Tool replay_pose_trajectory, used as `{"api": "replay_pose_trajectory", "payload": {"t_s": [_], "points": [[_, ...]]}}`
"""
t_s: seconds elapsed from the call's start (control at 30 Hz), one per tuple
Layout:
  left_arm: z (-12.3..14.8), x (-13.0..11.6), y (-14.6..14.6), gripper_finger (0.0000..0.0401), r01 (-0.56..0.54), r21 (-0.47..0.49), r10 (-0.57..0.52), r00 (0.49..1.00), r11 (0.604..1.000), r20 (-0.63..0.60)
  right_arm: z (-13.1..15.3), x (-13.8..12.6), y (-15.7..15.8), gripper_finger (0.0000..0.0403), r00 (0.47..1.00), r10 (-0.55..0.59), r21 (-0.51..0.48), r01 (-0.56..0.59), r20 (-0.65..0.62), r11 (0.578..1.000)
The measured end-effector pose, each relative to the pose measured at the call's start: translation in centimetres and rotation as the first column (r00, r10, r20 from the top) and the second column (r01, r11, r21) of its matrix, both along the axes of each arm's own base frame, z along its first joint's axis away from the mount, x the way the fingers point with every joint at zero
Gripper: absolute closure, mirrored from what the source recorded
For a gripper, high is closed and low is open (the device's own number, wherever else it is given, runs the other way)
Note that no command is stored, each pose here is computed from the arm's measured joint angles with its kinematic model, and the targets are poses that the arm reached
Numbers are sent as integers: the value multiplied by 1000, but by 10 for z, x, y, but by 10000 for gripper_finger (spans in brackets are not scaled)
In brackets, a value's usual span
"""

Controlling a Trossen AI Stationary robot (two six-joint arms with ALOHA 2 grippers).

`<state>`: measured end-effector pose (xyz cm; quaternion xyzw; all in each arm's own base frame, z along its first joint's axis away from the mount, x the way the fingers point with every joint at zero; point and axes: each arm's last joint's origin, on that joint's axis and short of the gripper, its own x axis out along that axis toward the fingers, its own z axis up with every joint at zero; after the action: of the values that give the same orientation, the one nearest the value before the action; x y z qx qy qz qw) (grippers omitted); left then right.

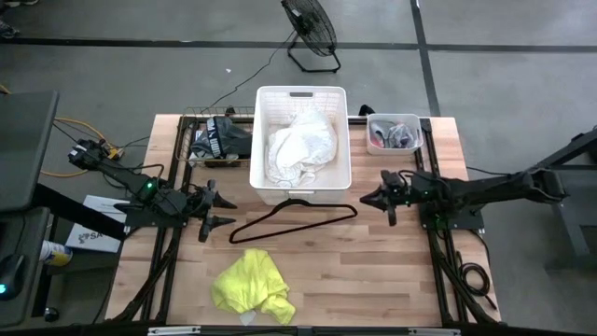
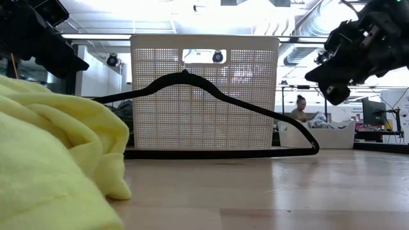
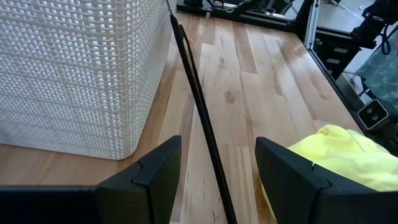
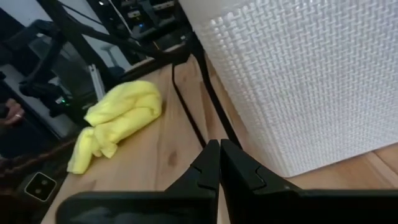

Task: Pick & Place Cloths
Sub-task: Put the yellow shirt into the large white bin

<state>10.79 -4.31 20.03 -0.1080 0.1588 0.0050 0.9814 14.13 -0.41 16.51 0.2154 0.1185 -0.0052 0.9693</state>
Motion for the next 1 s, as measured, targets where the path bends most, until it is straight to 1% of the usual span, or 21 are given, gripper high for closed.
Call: {"api": "replay_pose_trajectory", "payload": {"t_s": [0.33,0.53,0.7,0.8,1.0], "points": [[0,0,0,201,-1,0,1,1000,1000,0,-10,-10,2,399,998,14,-2,-14,64,1000],[0,0,0,201,-1,0,1,1000,1000,0,-10,-15,3,399,994,39,-1,-39,101,999],[0,0,0,201,-1,0,1,1000,1000,0,-10,-17,3,399,994,45,-6,-45,96,999],[0,0,0,201,-4,-8,4,1000,1000,0,-10,-19,4,399,993,69,-6,-69,99,998],[-1,0,0,201,-10,-18,10,1000,1000,-10,-15,-22,4,399,997,67,-4,-67,48,998]]}}
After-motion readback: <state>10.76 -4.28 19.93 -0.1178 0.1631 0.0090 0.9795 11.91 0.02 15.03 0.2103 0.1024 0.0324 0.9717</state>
